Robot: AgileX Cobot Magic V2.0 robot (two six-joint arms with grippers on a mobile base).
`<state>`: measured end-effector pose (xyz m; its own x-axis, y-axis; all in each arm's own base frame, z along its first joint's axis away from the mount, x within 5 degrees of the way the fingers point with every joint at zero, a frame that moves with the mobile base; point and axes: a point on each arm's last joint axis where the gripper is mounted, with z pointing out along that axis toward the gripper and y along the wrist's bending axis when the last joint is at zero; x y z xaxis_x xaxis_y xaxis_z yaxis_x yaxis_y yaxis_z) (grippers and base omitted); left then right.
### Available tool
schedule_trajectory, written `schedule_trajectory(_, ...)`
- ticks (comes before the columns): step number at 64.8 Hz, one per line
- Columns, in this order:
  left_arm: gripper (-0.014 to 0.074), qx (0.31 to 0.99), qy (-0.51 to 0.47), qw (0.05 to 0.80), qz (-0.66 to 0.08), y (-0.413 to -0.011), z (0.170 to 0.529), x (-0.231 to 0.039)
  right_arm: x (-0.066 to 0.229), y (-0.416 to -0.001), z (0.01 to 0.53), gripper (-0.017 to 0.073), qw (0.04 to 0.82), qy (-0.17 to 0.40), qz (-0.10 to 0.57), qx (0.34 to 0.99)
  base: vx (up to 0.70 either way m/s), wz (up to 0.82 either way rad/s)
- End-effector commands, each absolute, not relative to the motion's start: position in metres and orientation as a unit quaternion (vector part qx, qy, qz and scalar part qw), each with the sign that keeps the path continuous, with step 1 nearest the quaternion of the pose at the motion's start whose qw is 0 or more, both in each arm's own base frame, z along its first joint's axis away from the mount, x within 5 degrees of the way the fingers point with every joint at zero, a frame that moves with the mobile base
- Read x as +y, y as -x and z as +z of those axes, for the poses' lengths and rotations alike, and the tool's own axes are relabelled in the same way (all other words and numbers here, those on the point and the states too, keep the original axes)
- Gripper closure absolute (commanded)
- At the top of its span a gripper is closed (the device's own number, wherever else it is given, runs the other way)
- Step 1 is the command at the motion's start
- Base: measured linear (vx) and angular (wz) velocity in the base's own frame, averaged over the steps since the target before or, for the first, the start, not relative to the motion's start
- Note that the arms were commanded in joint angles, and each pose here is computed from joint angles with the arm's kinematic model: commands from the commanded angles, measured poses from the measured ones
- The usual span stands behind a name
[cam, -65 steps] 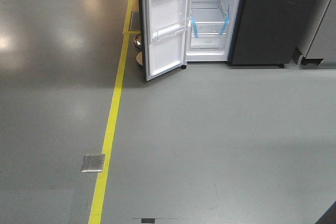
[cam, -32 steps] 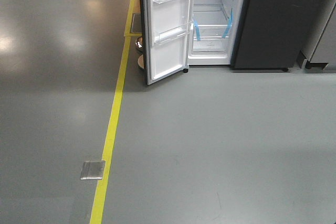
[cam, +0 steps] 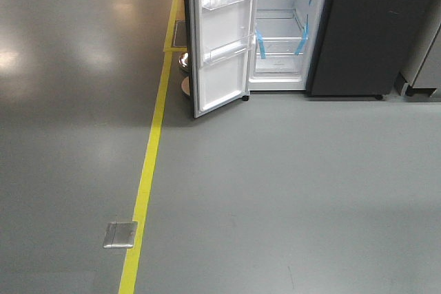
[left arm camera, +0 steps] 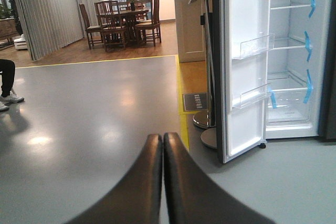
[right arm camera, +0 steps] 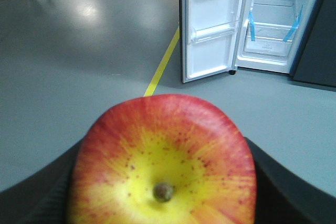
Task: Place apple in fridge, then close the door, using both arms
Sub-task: 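Approach the refrigerator shelves, carrying the apple in the right gripper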
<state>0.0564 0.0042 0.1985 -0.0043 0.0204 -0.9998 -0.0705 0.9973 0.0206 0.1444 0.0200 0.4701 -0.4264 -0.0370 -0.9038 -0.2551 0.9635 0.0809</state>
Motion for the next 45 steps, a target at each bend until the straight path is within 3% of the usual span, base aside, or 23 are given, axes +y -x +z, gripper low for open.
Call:
schedule_trajectory(1,0.0599,0.687,0.018,0.726,0.024,-0.0563,0.1963,0.0033,0.0196,-0.1424,0.4849,0.0517,0.575,0.079,0.104,0.808,0.11,0.0)
schedule_trajectory(45,0.0599,0.687,0.018,0.726,0.024,-0.0563,0.1963,0.0033,0.0196,-0.1424,0.4849,0.0517,0.575,0.079,0.104,0.808,0.11,0.0)
